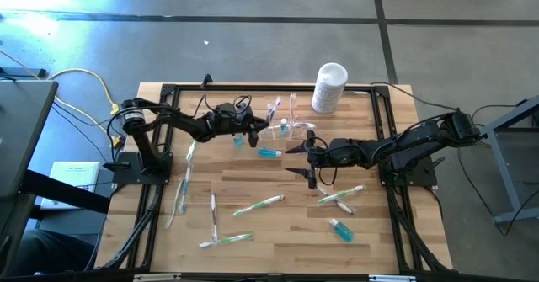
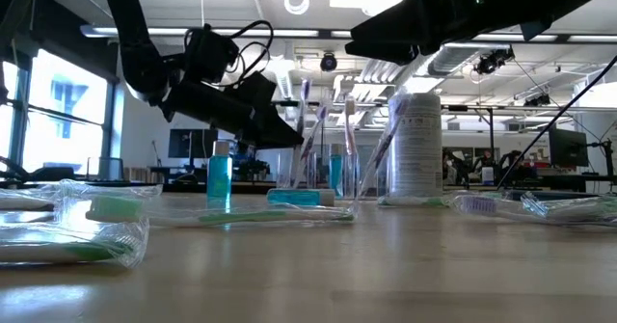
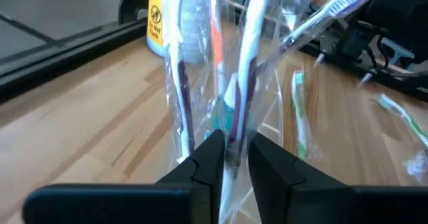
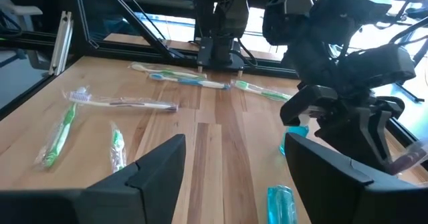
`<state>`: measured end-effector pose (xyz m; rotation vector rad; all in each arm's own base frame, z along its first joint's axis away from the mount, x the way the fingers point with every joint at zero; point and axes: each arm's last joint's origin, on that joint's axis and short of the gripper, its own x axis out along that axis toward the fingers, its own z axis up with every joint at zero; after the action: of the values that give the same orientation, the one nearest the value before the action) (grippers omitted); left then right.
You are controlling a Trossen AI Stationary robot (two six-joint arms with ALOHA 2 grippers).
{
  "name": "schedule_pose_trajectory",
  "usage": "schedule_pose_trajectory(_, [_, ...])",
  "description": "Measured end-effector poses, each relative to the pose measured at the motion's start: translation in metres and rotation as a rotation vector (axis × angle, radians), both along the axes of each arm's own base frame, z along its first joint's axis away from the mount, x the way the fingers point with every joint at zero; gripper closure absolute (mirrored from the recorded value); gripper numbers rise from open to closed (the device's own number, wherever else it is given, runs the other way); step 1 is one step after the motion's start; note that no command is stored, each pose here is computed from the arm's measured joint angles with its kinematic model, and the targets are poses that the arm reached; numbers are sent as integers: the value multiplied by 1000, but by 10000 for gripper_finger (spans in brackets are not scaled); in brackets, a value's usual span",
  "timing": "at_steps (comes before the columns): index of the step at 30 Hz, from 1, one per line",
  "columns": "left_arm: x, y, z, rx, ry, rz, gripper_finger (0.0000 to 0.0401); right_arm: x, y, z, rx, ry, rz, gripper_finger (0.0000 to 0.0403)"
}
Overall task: Pick & Place toothbrushing station
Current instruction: Put the top left purple toothbrush into the transparent organizer, then put the top left blue mouthwash into the transparent organizer
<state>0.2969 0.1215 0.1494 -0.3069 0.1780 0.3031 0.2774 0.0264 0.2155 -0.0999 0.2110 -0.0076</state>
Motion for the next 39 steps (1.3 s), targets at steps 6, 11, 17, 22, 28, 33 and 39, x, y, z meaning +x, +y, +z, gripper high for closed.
schedule_pose_trajectory(6, [-1,0,-3,-65,9,36,307,0,0,0,0,1,0,156])
schedule_pose_trajectory(11, [-1,0,-2,-75,3,44,272,0,0,0,0,2,0,156])
schedule_pose_trajectory(17, [-1,1,-1,-134,-25,66,220,0,0,0,0,2,0,156])
schedule_pose_trajectory(22, [-1,0,2,-191,-47,65,182,0,0,0,0,2,0,156])
schedule_pose_trajectory(28, [-4,-1,9,-176,-41,62,173,0,0,0,0,4,0,156])
schedule_pose_trajectory(33, [-6,-1,18,-138,-58,87,173,0,0,0,0,5,0,156])
schedule_pose_trajectory(39, [-10,0,22,-100,-31,149,174,0,0,-1,-1,12,0,156])
